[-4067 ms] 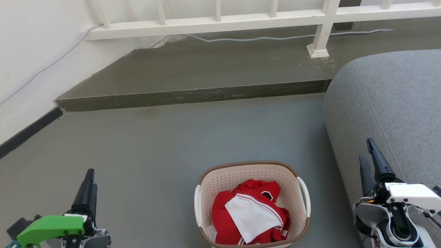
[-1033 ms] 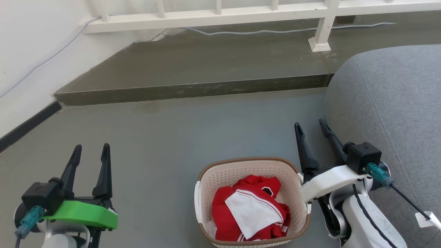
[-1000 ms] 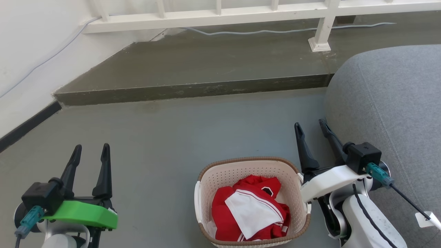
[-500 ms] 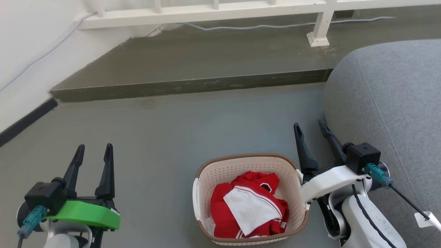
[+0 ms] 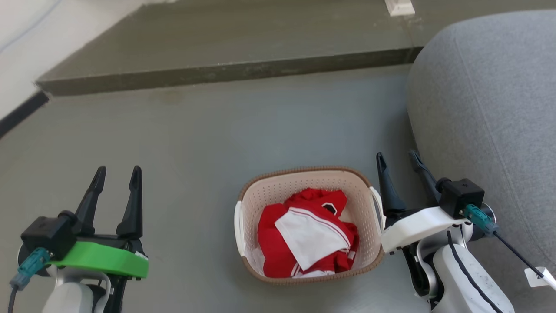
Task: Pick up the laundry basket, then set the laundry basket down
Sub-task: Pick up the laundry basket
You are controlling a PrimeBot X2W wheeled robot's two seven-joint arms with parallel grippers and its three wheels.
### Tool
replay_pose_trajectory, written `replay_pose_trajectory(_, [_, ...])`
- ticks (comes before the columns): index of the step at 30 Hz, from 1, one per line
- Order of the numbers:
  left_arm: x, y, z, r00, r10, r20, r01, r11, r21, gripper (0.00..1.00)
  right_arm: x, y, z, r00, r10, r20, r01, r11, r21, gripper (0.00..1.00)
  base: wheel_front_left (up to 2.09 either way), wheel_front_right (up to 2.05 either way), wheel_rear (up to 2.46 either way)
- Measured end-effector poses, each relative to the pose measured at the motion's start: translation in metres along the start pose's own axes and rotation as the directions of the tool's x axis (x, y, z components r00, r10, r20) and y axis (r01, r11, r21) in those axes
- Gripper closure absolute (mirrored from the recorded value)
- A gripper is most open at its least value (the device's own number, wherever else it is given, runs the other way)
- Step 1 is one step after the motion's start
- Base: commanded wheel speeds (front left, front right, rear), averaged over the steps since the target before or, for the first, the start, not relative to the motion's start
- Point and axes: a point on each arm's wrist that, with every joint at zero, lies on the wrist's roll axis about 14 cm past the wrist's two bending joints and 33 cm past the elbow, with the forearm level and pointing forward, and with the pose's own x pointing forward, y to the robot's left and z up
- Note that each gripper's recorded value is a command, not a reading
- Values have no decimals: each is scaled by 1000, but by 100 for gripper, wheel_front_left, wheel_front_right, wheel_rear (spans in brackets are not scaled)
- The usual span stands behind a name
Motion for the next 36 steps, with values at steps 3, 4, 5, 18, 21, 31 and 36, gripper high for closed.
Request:
replay_pose_trajectory(3, [8,0,-9,999,-21,-28,21,1000,2,0,3,-5,-11,999,-20,-31,20,1000,1,0,0,0,0])
replay_pose_trajectory(4, [10,0,-12,999,-23,-36,23,1000,-3,0,4,-5,-15,999,-20,-40,20,1000,3,0,0,0,0])
replay_pose_trajectory(5, [12,1,-16,999,-25,-44,25,1000,-10,0,6,-5,-17,999,-20,-46,20,1000,4,0,0,0,0])
replay_pose_trajectory(18, [44,8,-72,980,-84,-183,68,994,-90,0,35,-23,-55,989,-66,-132,69,997,19,0,0,0,0])
replay_pose_trajectory(21, [48,8,-90,970,-97,-224,73,991,-112,0,37,-30,-70,982,-84,-171,89,996,20,0,0,0,0])
replay_pose_trajectory(31, [58,2,-145,928,-148,-342,77,974,-213,0,32,-62,-125,934,-171,-315,182,983,5,0,0,0,0])
replay_pose_trajectory(36, [56,-7,-175,895,-188,-405,86,962,-259,0,35,-77,-146,911,-206,-358,219,976,-4,0,0,0,0])
